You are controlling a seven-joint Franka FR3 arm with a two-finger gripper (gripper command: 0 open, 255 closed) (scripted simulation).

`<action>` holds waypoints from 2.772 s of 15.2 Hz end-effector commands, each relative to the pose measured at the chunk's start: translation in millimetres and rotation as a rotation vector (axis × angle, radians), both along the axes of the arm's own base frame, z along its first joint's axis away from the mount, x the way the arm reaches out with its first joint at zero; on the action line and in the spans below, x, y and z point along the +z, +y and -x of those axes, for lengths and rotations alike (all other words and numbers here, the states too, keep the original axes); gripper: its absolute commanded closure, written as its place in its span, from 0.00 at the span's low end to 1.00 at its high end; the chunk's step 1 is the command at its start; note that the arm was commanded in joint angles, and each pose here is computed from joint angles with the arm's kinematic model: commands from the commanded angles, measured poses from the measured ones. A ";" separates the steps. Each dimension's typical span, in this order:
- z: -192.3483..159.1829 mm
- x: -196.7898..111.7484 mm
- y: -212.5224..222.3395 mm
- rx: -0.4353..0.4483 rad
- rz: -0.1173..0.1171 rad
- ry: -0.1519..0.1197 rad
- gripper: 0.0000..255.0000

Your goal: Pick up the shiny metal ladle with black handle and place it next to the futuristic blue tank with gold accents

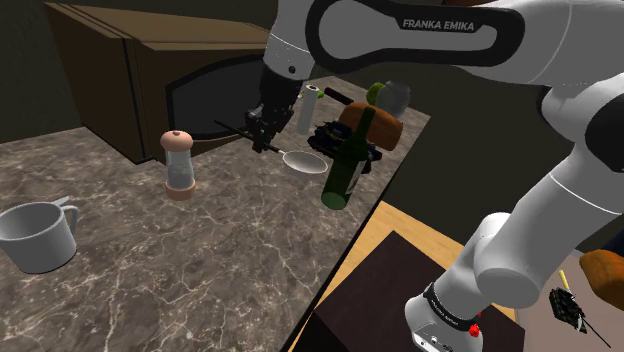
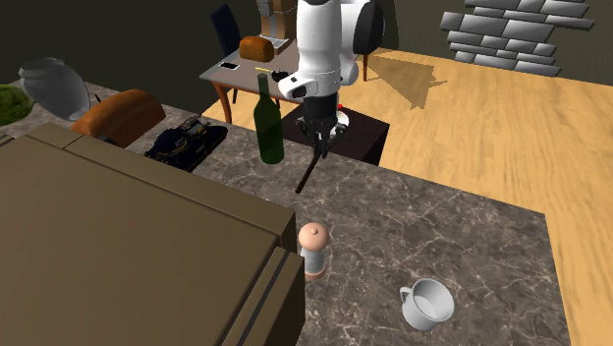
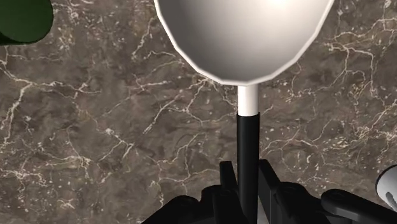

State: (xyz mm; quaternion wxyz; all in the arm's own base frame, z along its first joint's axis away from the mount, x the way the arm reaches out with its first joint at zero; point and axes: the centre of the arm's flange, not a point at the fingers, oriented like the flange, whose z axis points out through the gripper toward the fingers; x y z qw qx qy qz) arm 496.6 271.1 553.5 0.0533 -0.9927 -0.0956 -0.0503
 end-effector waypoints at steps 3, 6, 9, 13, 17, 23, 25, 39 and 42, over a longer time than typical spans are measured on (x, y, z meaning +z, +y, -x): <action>-26.5 1.3 -42.6 0.001 0.000 0.000 1.00; -48.8 1.3 -75.3 0.001 0.000 0.000 1.00; -71.0 1.4 -108.1 0.001 0.000 0.000 1.00; -100.7 1.5 -151.8 0.001 0.000 0.000 1.00; -130.4 1.6 -195.4 0.001 0.000 0.000 1.00; -170.4 1.7 -254.3 0.001 0.000 0.000 1.00; -170.3 -8.9 -254.3 0.001 0.000 0.000 1.00; -170.4 -82.7 -254.3 0.001 0.000 0.000 1.00; -170.4 -98.6 -254.3 0.001 0.000 0.000 1.00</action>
